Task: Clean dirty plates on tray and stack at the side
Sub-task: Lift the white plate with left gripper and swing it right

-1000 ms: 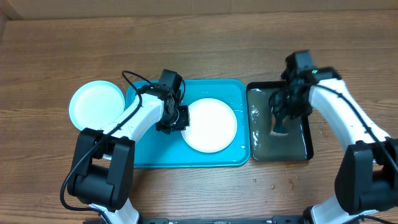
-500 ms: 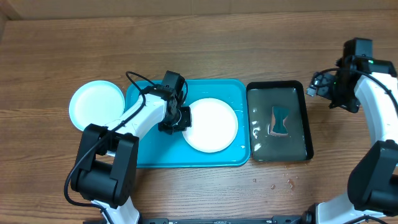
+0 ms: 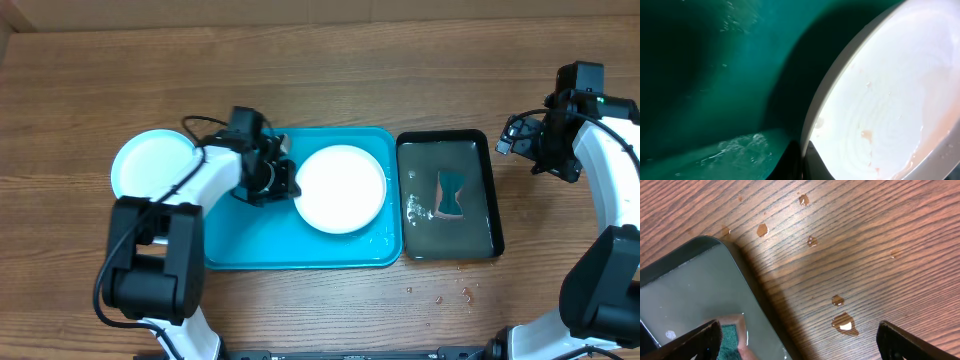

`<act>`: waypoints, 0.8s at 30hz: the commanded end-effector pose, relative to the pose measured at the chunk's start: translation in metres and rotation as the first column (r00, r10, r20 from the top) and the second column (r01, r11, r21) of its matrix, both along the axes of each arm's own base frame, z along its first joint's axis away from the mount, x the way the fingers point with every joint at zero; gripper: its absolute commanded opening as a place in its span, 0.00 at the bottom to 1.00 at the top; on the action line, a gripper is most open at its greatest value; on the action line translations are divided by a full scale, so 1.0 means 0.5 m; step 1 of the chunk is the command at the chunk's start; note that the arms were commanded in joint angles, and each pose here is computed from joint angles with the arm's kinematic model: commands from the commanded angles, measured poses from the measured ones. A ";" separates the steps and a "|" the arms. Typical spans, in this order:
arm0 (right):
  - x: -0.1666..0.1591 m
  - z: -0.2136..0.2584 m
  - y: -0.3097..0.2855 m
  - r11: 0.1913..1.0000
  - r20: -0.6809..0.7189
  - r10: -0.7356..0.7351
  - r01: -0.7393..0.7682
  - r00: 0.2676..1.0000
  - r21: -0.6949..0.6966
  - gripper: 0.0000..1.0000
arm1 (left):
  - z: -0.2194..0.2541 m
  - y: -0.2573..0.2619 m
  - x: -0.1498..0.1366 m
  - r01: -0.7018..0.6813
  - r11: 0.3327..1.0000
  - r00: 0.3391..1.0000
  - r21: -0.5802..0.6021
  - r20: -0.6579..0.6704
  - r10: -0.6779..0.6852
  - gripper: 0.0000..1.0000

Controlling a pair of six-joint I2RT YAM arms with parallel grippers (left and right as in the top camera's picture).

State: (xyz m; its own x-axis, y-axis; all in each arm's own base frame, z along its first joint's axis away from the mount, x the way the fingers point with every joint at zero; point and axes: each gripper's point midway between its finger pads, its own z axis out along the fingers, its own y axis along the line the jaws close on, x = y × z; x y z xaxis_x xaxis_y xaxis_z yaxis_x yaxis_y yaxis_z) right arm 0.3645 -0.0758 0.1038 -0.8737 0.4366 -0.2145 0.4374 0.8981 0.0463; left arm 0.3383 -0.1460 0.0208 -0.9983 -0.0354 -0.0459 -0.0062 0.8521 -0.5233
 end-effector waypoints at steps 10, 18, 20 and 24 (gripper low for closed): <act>0.008 0.013 -0.005 1.000 0.024 -0.011 0.011 1.000 -0.006 1.00 | 0.075 0.012 0.062 0.010 1.000 0.997 -0.027 0.081 -0.008 0.04; 0.008 0.013 -0.005 1.000 0.024 -0.011 0.011 1.000 -0.006 1.00 | 0.214 -0.003 0.110 -0.050 0.968 0.957 0.247 0.289 -0.024 0.04; 0.008 0.013 -0.005 1.000 0.024 -0.011 0.011 1.000 -0.006 1.00 | 0.259 -0.029 0.114 -0.053 0.960 0.934 0.275 0.354 -0.050 0.04; 0.008 0.013 -0.005 1.000 0.024 -0.011 0.011 1.000 -0.006 1.00 | 0.322 -0.086 0.112 -0.063 0.949 0.889 0.309 0.449 -0.087 0.04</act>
